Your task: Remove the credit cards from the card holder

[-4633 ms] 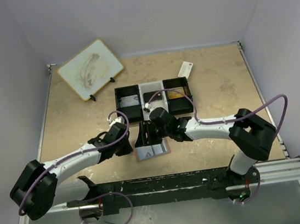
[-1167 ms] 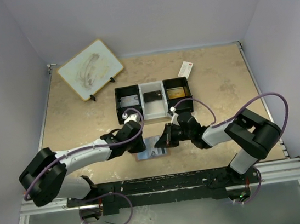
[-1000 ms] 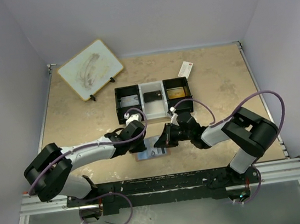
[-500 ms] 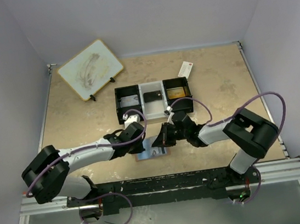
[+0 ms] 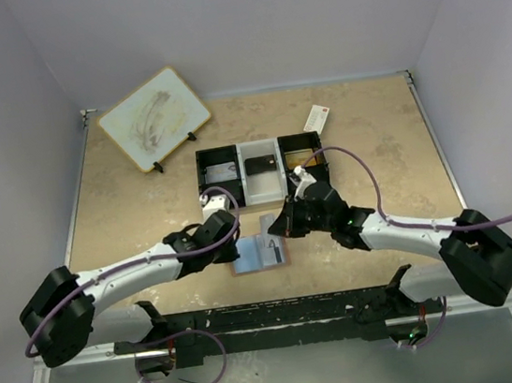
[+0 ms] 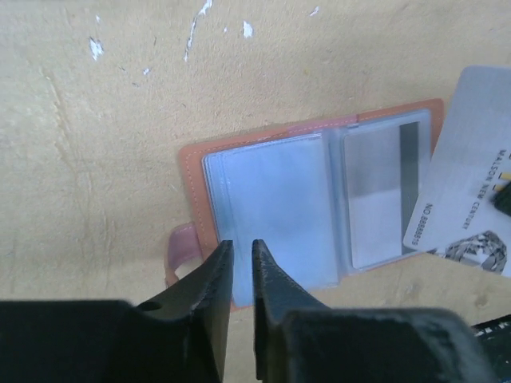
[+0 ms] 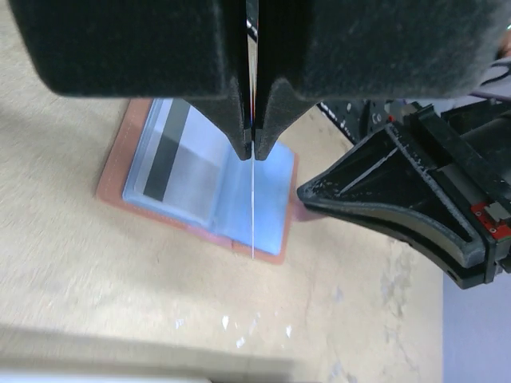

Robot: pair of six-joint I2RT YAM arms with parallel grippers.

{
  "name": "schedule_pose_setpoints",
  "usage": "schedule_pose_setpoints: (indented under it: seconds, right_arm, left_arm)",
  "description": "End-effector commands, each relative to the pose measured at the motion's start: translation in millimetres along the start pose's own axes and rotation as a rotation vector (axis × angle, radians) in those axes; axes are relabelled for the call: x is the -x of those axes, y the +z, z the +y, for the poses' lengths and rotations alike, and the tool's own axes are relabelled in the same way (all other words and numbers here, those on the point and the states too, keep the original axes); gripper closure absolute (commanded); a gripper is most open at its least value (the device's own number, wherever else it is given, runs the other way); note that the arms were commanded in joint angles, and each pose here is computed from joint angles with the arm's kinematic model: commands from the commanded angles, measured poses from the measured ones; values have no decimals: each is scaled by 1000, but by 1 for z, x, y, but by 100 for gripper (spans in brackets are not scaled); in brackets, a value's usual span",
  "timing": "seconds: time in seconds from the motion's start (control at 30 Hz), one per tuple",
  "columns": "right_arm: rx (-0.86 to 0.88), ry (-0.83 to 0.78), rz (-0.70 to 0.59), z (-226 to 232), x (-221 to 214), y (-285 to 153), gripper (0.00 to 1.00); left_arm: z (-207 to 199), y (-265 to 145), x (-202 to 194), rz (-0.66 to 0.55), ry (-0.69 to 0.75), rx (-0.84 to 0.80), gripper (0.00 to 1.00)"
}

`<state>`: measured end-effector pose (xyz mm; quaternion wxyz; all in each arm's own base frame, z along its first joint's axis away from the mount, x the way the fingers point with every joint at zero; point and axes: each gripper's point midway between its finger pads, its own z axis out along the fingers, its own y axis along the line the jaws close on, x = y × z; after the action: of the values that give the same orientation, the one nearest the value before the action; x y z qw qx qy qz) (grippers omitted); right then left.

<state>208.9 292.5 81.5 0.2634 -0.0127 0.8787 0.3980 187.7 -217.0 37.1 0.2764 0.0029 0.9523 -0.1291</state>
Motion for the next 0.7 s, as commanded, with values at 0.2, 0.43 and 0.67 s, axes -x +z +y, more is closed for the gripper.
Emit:
schedule_pose_setpoints:
  seconds: [0.2, 0.43, 0.67]
  right_arm:
    - [110, -411, -394, 65, 78, -44, 100]
    - [82, -718, -483, 94, 102, -49, 100]
    - [61, -967, -513, 117, 121, -41, 100]
  left_arm:
    - [25, -73, 95, -282, -34, 86, 45]
    - [102, -106, 143, -362, -109, 288, 29]
    - [161, -140, 173, -486, -189, 484, 27]
